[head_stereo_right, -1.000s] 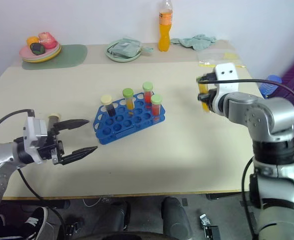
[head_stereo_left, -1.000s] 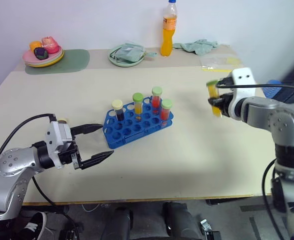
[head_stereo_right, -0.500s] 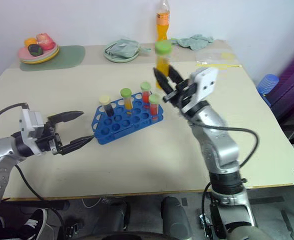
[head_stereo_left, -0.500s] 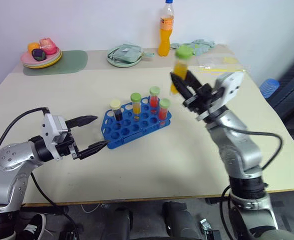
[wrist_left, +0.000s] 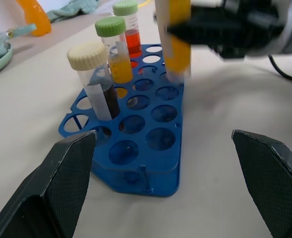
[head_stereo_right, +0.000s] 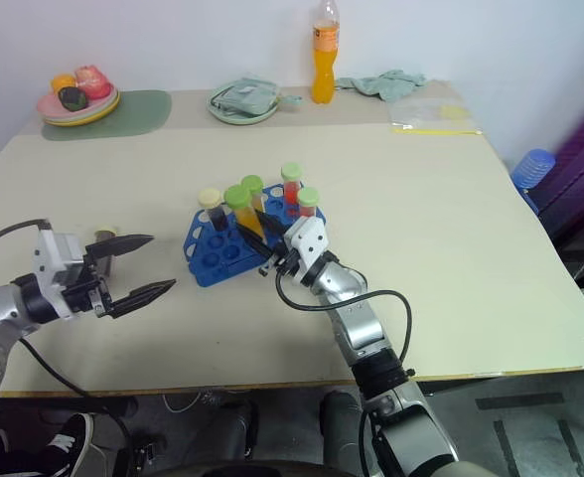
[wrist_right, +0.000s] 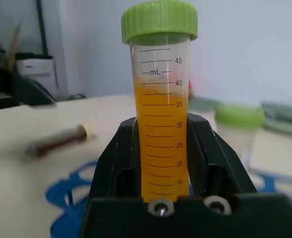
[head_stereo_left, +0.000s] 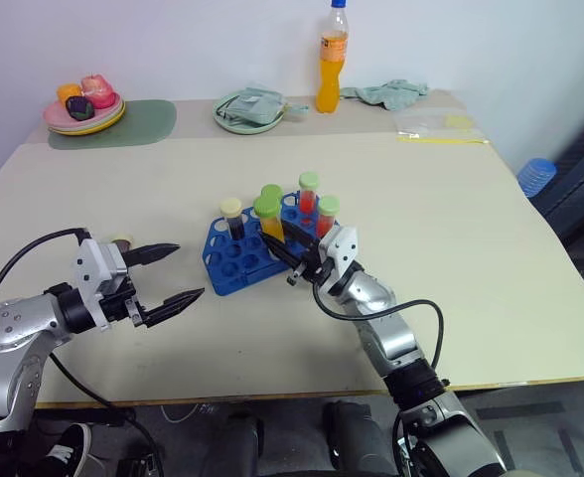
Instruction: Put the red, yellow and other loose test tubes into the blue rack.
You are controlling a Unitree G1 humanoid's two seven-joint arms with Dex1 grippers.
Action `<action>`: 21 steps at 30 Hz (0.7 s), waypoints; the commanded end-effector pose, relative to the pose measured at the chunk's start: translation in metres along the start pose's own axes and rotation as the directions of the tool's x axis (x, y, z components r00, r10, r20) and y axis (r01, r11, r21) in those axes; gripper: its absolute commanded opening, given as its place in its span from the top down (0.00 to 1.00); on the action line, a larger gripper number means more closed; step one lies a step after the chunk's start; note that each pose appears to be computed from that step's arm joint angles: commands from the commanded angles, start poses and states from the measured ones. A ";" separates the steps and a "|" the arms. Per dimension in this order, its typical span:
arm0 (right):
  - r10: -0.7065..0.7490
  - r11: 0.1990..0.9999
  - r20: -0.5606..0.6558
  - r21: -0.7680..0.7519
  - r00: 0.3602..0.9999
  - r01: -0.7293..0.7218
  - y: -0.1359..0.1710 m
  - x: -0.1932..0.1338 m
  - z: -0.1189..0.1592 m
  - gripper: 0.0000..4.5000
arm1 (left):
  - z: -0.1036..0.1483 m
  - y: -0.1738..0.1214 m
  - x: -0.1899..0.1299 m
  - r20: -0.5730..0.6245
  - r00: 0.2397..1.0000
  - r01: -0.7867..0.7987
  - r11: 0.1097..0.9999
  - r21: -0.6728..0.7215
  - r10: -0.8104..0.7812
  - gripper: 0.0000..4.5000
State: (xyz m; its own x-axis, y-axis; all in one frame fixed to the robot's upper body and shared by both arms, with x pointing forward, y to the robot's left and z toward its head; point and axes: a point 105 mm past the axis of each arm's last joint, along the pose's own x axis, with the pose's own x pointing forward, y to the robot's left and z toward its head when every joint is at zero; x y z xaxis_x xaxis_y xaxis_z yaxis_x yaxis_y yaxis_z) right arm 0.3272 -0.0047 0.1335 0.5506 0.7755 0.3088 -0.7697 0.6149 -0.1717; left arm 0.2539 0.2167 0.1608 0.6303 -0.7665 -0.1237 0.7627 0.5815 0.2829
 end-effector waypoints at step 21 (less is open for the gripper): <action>-0.106 0.994 0.019 0.027 0.994 0.106 -0.020 0.007 -0.007 0.83 | 0.016 0.005 0.001 0.029 0.999 -0.018 0.998 0.059 0.017 0.00</action>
State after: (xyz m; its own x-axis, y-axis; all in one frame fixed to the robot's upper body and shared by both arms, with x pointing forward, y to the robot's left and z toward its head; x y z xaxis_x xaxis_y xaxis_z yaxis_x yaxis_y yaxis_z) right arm 0.3511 -0.0162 0.1297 0.6304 0.7017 0.3320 -0.7083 0.6949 -0.1241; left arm 0.2558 0.2142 0.1688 0.6393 -0.7620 -0.1035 0.7487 0.5862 0.3095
